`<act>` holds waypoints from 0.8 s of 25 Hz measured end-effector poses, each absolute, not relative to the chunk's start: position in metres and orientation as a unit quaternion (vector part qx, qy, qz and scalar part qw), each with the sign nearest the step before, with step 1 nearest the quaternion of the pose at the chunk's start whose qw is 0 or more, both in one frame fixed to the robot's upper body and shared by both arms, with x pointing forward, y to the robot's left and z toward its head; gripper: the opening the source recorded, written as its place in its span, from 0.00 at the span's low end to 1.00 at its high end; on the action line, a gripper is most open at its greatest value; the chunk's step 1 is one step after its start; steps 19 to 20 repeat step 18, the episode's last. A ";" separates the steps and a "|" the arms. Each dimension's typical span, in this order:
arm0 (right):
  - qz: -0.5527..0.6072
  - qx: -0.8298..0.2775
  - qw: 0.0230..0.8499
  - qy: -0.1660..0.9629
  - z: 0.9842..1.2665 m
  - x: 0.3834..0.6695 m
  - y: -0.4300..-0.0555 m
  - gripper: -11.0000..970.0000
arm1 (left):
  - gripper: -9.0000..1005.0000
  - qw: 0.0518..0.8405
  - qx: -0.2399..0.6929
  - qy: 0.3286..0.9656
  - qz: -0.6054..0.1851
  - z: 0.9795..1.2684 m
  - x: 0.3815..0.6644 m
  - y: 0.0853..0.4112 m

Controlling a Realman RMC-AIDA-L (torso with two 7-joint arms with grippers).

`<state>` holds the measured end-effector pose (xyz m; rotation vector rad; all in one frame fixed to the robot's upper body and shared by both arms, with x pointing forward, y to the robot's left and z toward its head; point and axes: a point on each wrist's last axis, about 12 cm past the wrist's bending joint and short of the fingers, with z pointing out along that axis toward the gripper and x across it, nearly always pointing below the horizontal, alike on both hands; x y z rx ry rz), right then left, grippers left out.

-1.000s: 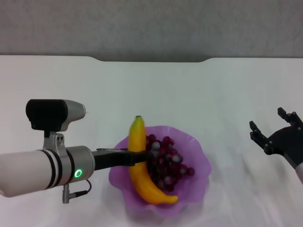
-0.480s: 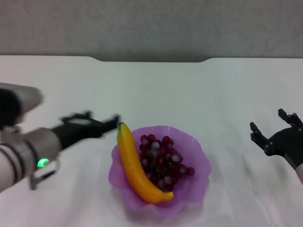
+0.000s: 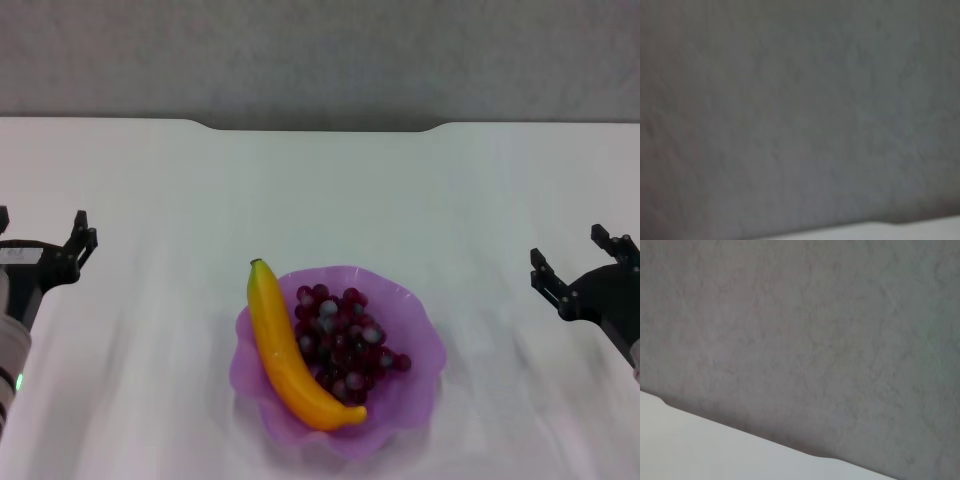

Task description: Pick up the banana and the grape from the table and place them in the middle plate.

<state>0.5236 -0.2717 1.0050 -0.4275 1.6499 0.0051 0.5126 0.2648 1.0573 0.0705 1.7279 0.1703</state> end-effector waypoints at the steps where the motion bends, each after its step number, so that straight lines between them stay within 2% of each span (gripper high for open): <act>1: 0.002 -0.188 0.658 0.729 1.005 0.524 -0.272 0.85 | 0.89 0.663 0.039 0.742 0.091 1.051 0.509 0.262; 4: 0.003 -0.189 0.657 0.730 1.005 0.523 -0.271 0.85 | 0.89 0.688 0.035 0.721 0.078 1.035 0.501 0.264; 8: 0.007 -0.187 0.659 0.729 1.005 0.523 -0.270 0.85 | 0.89 0.694 -0.014 0.719 0.003 1.016 0.498 0.283; 13: 0.018 -0.176 0.649 0.740 1.002 0.523 -0.269 0.85 | 0.89 0.687 0.002 0.724 -0.062 1.006 0.493 0.288; 20: 0.020 -0.175 0.643 0.745 1.001 0.524 -0.269 0.85 | 0.89 0.685 0.033 0.726 -0.059 1.004 0.492 0.281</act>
